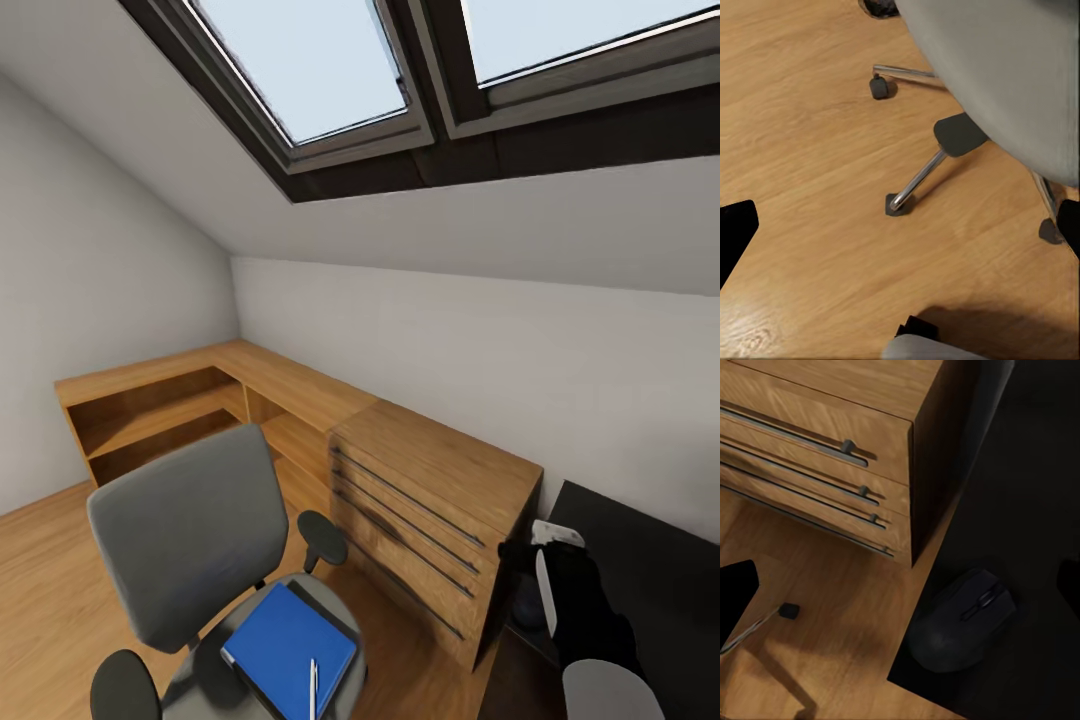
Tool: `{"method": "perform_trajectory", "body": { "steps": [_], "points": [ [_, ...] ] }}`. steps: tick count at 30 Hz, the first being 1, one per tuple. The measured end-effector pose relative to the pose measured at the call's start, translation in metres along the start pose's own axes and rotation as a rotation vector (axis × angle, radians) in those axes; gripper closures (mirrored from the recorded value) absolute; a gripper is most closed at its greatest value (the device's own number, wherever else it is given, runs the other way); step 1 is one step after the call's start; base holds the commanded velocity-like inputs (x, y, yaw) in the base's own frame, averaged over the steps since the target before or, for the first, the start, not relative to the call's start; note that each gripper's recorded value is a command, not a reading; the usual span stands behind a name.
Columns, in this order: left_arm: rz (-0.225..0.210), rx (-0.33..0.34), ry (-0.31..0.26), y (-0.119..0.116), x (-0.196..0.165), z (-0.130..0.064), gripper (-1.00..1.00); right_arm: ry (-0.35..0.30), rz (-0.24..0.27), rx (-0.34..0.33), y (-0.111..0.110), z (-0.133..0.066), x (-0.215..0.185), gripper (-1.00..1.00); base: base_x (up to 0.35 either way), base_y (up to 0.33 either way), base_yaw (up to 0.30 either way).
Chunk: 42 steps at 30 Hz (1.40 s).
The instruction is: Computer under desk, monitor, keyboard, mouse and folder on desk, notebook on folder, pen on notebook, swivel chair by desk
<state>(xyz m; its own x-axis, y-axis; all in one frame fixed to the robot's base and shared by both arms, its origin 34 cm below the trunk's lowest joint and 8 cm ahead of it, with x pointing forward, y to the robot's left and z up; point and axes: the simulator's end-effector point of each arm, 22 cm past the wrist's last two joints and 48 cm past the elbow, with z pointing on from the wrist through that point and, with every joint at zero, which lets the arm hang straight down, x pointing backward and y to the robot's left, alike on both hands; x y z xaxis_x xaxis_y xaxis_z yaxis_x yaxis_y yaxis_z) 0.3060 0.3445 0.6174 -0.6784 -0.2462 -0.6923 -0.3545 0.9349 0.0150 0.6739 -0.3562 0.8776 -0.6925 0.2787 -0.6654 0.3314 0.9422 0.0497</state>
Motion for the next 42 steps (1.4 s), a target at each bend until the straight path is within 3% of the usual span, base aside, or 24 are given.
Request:
{"method": "perform_trajectory", "body": {
  "steps": [4,33,42],
  "points": [
    [-0.013,0.013,0.009,-0.014,0.005,-0.003,-1.00,-0.001,0.000,-0.004,0.002,0.000,0.000,-1.00,0.000,0.000,0.000],
    [-0.016,0.013,0.008,-0.017,0.025,0.024,-1.00,-0.003,0.005,-0.001,-0.001,0.026,0.017,-1.00,0.000,0.000,0.000],
    [-0.016,0.013,0.008,-0.017,0.029,0.029,-1.00,0.001,0.030,0.007,-0.009,0.032,0.023,-1.00,0.000,0.000,-0.008]
  ]
}}
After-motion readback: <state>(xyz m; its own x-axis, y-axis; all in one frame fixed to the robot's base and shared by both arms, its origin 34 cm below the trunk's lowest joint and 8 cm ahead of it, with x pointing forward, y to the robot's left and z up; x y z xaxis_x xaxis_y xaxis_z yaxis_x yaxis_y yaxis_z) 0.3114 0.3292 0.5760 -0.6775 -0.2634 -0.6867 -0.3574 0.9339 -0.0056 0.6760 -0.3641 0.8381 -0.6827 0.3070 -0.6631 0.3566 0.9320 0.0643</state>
